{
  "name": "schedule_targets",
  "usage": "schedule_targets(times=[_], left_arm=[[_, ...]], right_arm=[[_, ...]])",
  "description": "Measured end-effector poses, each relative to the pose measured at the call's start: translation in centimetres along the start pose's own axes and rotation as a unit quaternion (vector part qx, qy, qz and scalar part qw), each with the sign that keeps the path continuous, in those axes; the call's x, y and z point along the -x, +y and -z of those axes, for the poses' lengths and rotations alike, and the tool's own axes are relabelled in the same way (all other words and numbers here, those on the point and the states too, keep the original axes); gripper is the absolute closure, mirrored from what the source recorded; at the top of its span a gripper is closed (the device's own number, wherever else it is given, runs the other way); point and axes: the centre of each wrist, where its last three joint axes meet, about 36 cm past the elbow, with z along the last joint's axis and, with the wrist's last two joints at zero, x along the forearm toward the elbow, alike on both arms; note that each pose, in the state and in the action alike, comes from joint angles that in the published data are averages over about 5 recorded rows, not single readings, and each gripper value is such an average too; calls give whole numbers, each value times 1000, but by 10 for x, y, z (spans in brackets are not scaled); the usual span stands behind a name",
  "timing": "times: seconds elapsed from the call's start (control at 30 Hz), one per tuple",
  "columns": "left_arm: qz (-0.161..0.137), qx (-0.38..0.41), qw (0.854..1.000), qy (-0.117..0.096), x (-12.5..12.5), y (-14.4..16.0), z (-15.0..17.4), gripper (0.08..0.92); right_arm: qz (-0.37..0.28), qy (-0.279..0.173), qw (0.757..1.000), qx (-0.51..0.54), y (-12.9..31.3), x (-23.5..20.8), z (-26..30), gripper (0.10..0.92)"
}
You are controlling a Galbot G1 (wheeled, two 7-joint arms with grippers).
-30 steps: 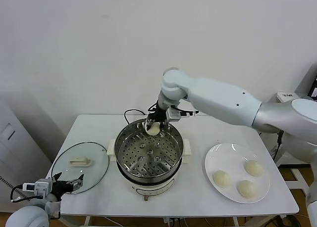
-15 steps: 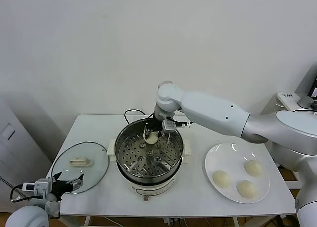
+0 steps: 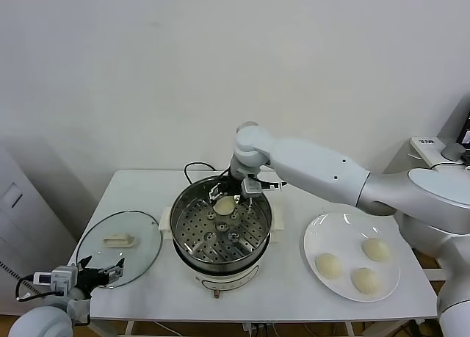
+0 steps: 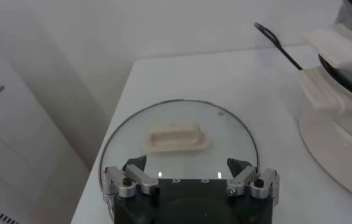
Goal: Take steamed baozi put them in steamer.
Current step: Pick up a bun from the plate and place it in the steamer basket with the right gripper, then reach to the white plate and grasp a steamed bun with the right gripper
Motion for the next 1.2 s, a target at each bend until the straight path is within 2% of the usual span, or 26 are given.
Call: schedule_targets(times=[0.27,0.47,0.6,0.83,1.0,1.2], left_arm=[[-1,2,1000,-5,-2,0,3,177],[-3,3,1000,-9,-4,-1,5,177],[-4,3,1000,-10,-4,-2,5,177],[-5,1,1000,-12,-5,-3,6,177],[-6,1,1000,-11,-4,-3,6,177],[-7,1,1000,-10,-4,-4,6,177]], right_arm=[[15,-41,997,56,36,-69,4,200],[28,-51,979,197,90,-110,21,200],[43,-44,942,330,133,-121,40,200],[55,-46,853,518,202,-119,82,200],[52,-48,797,599,240,-109,109,200],[53,-56,749,658,273,-83,132,200]])
